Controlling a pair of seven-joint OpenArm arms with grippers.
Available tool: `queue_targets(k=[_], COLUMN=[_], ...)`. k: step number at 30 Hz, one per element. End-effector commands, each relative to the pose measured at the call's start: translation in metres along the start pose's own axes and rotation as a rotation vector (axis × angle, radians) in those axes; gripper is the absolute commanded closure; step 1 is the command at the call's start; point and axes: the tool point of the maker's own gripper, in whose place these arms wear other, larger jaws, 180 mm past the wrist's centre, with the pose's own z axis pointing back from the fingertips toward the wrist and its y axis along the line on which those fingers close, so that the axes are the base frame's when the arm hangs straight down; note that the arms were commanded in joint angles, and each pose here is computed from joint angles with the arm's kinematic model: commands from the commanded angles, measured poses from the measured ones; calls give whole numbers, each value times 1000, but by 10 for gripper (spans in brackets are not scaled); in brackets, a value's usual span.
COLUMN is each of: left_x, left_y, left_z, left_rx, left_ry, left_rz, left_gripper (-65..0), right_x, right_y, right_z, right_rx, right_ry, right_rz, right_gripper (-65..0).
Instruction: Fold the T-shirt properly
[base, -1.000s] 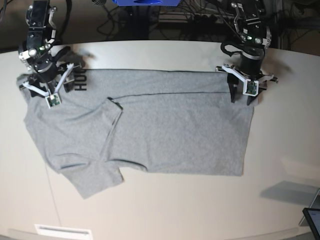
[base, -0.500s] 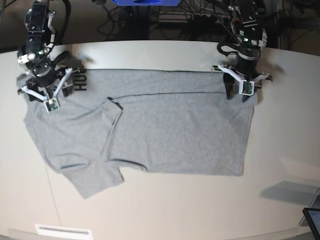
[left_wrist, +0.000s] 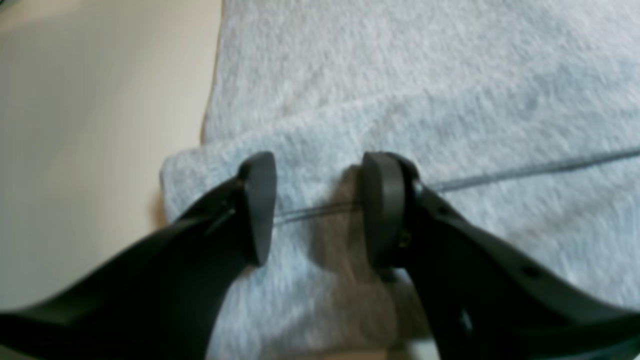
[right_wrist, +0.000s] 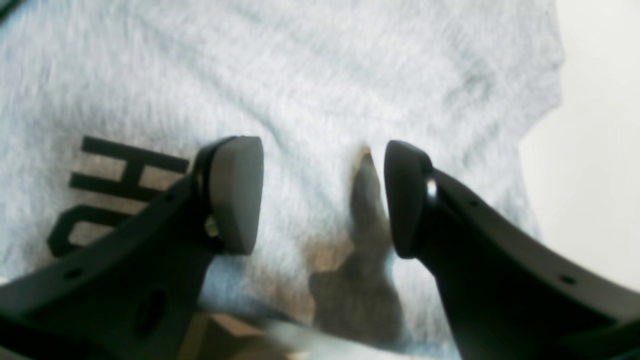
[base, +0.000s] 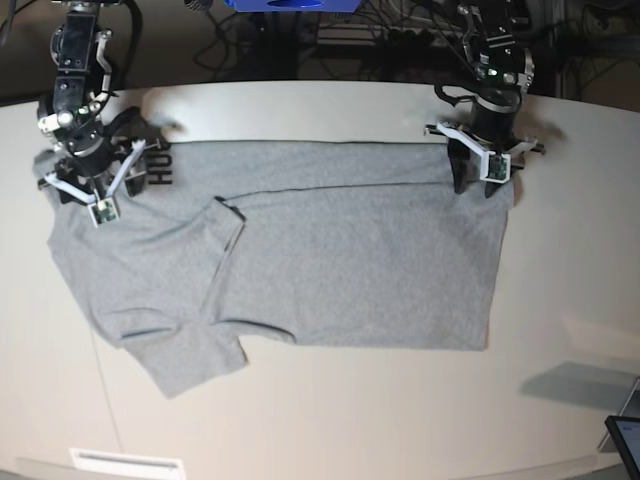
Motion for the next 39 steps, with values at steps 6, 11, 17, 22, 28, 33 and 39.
queue_targets(k=[6, 11, 17, 22, 28, 33, 39], left_x=[-10, -10, -20, -30, -44, -45, -28], left_y=[6, 10, 13, 16, 14, 13, 11], left_z=[8, 9, 18, 27, 38, 47, 56], left_rx=[-7, 1, -2, -11, -21, -26, -28], left_ry=[38, 40, 66, 94, 132, 140, 106], left_rz=[-49, -54, -71, -94, -95, -108, -133], left_gripper=[-270, -270, -270, -270, -270, -270, -270], right_x=[-23, -26, -33, -42, -50, -55, -54], right_y=[-6, -5, -1, 2, 6, 8, 8], right_z=[20, 24, 26, 29, 32, 34, 33], right_rx=[-54, -53, -46, -37, -28, -24, -21], right_ry=[108, 124, 139, 154, 175, 186, 181], right_rz=[71, 72, 73, 77, 79, 81, 82], right_gripper=[-367, -367, -367, -367, -367, -366, -366])
